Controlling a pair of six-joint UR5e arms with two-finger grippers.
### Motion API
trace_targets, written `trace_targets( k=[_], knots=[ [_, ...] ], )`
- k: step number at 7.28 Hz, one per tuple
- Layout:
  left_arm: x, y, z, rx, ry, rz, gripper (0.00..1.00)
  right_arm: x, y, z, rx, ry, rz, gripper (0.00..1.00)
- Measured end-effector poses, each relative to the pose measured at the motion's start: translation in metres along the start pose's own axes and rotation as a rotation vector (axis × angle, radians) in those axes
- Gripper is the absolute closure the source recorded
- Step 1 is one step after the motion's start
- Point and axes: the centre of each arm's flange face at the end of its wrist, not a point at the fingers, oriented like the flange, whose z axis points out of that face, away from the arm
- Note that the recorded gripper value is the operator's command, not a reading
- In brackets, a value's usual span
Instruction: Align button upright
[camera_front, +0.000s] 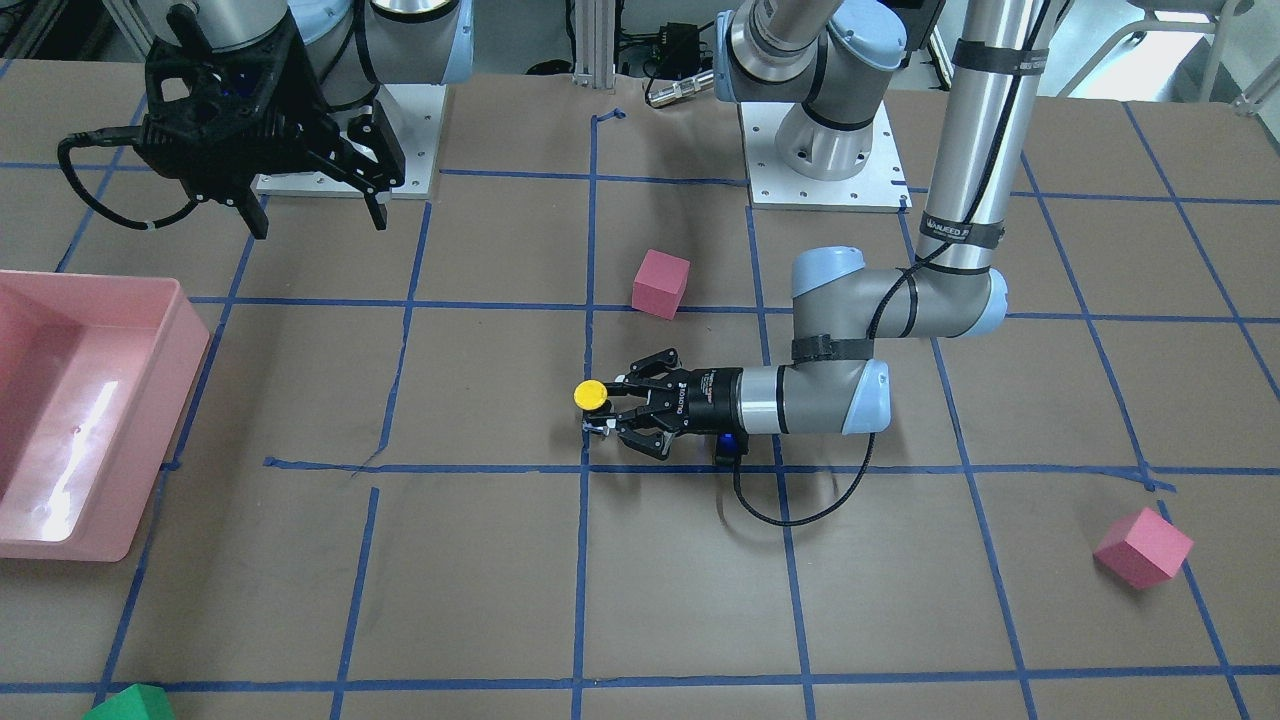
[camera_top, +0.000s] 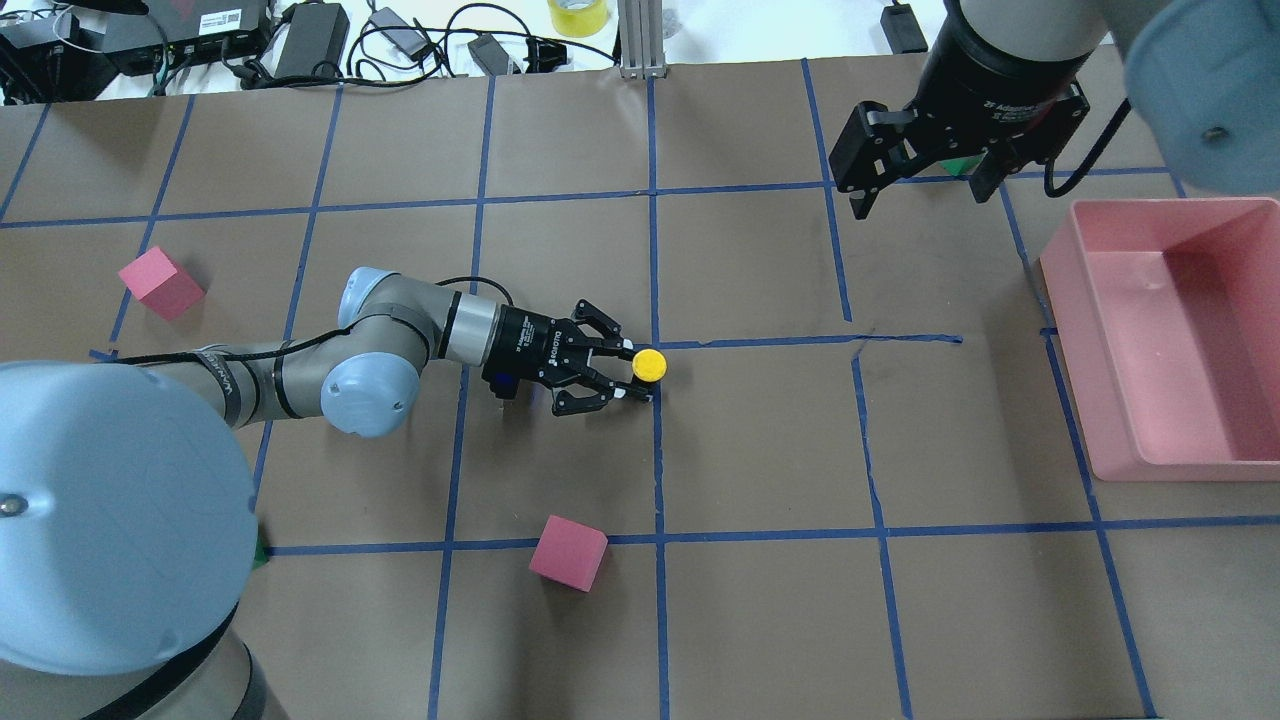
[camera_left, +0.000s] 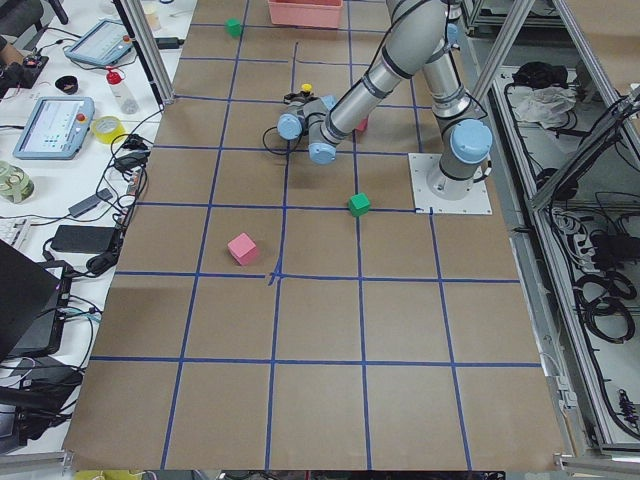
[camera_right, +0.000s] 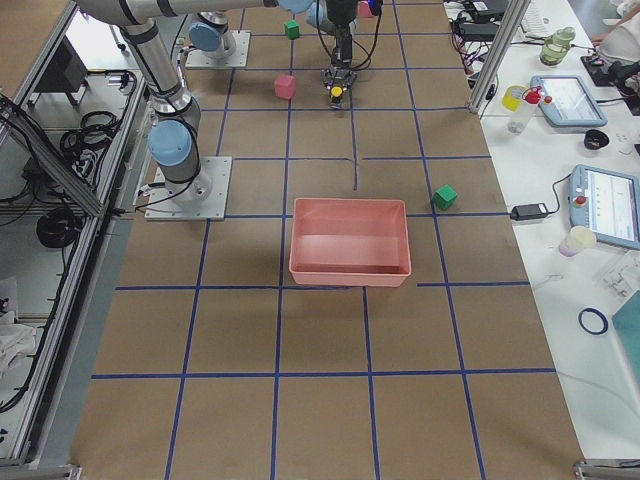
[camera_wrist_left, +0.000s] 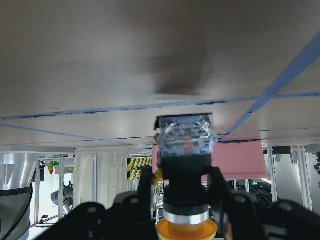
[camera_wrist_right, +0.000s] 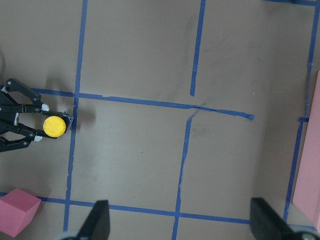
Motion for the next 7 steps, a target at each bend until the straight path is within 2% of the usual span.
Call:
trace_targets(
  k=[2, 4, 5, 6, 7],
  knots=[
    [0.002, 0.0, -0.001, 0.002, 0.001, 0.006, 0.18, 0.0, 0.0, 0.0, 0.0, 0.0, 0.0, 0.0],
    [0.009, 0.002, -0.01, 0.016, 0.013, 0.02, 0.13, 0.0, 0.0, 0.0, 0.0, 0.0, 0.0, 0.0],
    [0.013, 0.005, -0.022, 0.041, 0.023, 0.032, 0.03, 0.0, 0.0, 0.0, 0.0, 0.0, 0.001, 0.0],
    [0.021, 0.01, -0.037, 0.108, 0.02, 0.062, 0.0, 0.0, 0.0, 0.0, 0.0, 0.0, 0.001, 0.0],
    [0.036, 0.022, -0.056, 0.213, 0.009, 0.108, 0.0, 0.0, 0.0, 0.0, 0.0, 0.0, 0.001, 0.0]
  ],
)
